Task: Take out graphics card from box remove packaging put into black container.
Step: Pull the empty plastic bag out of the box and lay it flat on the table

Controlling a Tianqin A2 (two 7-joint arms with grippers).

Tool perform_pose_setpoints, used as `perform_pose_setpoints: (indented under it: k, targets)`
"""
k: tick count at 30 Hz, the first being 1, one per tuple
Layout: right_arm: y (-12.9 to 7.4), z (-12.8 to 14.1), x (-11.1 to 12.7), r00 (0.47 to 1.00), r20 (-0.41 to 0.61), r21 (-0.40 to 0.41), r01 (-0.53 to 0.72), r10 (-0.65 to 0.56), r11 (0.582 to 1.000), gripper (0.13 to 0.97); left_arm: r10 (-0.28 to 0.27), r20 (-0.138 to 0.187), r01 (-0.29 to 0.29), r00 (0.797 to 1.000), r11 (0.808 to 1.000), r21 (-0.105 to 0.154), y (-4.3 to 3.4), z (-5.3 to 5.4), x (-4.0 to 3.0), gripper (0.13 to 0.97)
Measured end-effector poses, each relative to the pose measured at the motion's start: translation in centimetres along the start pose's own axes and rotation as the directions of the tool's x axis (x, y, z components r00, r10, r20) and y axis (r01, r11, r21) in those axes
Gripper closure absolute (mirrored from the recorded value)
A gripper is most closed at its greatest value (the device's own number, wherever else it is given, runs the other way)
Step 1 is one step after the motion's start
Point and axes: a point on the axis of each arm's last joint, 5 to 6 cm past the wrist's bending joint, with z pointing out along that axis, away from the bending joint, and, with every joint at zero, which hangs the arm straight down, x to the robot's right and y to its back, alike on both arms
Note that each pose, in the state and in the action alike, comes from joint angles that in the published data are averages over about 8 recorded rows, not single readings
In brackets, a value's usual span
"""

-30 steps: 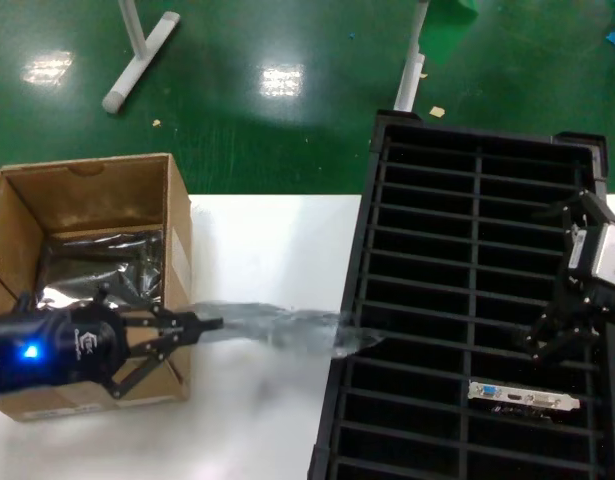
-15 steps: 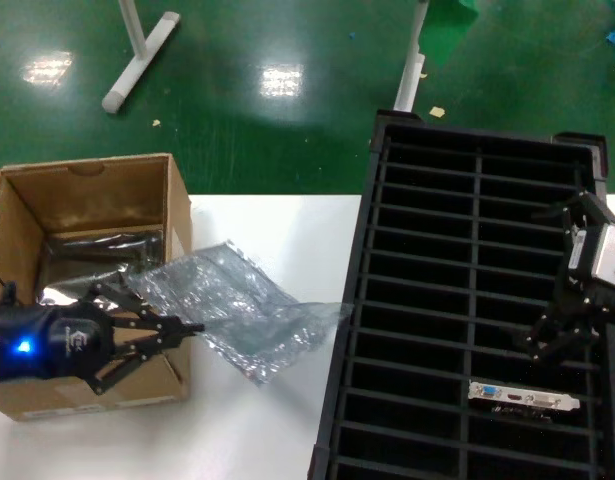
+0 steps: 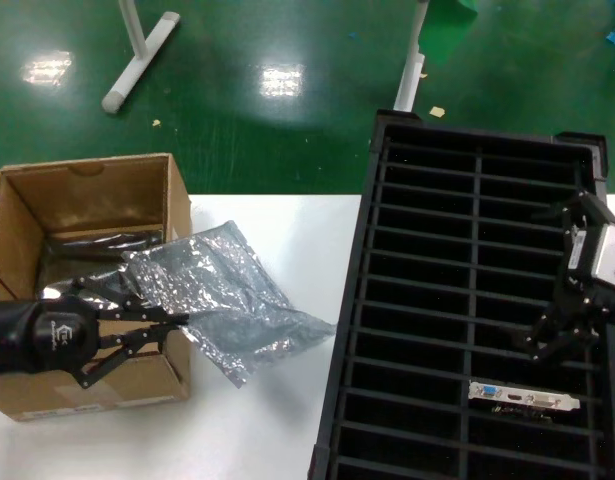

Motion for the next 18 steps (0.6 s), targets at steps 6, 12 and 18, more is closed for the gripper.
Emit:
perform_pose_setpoints:
  k: [6,12,18]
  targets:
    - [0.0,0.0,0.0,1.000,0.000,0.000,0.000,0.000,1.000,0.130,-0.006,0.004,0.006,1.000,1.000,-0.001,-0.05,0.0,0.24,0.930]
    - [0.0,0.0,0.0,1.000,0.000,0.000,0.000,0.000,1.000,0.130,-0.012,0.001,0.012,1.000,1.000,0.002,-0.24,0.1,0.45,0.888]
    - [0.0,0.0,0.0,1.000,0.000,0.000,0.000,0.000,1.000,0.130,-0.027,0.006,0.027,1.000,0.999,0.024,-1.05,0.6,0.42,0.804]
